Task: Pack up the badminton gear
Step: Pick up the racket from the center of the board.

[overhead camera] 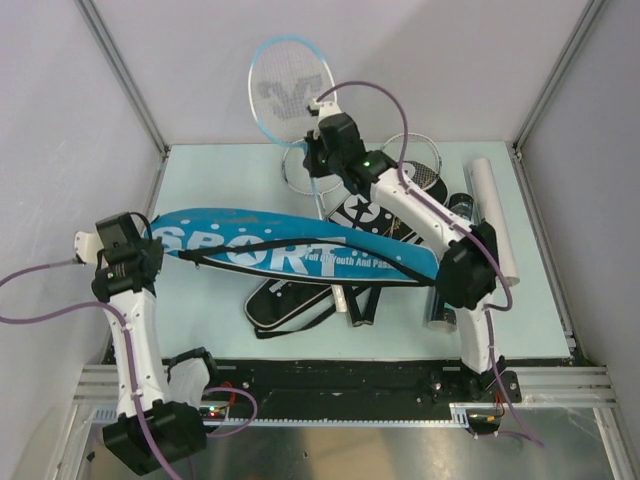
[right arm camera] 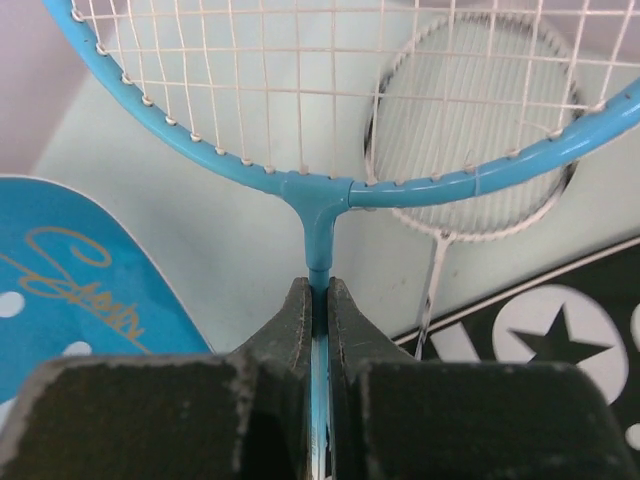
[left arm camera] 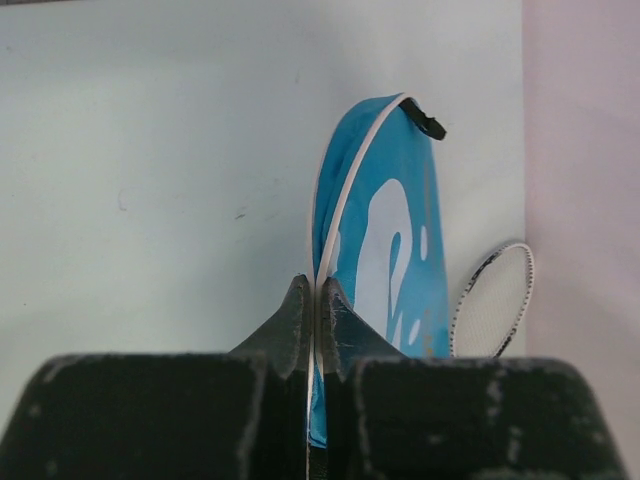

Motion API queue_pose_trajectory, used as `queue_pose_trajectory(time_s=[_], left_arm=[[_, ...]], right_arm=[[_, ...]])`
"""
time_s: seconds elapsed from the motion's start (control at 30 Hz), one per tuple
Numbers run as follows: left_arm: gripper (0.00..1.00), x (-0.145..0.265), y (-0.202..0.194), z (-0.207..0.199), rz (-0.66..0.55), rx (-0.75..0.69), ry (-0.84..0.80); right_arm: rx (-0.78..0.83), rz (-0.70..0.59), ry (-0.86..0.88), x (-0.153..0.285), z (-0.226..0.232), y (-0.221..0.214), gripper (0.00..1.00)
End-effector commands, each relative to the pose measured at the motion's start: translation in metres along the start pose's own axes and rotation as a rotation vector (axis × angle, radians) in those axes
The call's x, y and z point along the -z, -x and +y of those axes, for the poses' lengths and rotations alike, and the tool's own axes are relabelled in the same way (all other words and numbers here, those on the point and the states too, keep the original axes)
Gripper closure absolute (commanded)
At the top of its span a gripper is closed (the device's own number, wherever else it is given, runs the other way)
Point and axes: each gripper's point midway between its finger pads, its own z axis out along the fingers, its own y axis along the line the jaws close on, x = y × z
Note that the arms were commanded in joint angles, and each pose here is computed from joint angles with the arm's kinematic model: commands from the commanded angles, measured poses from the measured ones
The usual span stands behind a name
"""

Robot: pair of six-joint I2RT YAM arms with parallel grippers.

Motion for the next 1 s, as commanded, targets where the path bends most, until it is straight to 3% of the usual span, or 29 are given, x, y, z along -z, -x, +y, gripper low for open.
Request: queue_pose_trajectory(time_s=[0.0, 0.3, 0.77, 0.97], left_arm=[[1.0, -0.001, 0.017, -0.015, -0.051, -0.02, -0.018], [1.0, 0.002, 0.004, -0.033, 0.04, 0.001, -0.086], [1.0, 0.006, 0.009, -0.053, 0.041, 0.006, -0.158], [1.0, 0.004, 0.005, -0.068, 0.068, -0.035, -0.226]], right_arm=[[0.072, -0.287, 0.08, 0.062, 0.019, 0.103, 1.0], [0.137, -0.445, 0.021, 0.096, -0.005, 0.151, 1.0], [0.165, -0.604, 0.021, 0.158, -0.004, 0.217, 1.0], [0.125, -0.521, 0.108, 0.178, 0.009, 0.203, 1.0]])
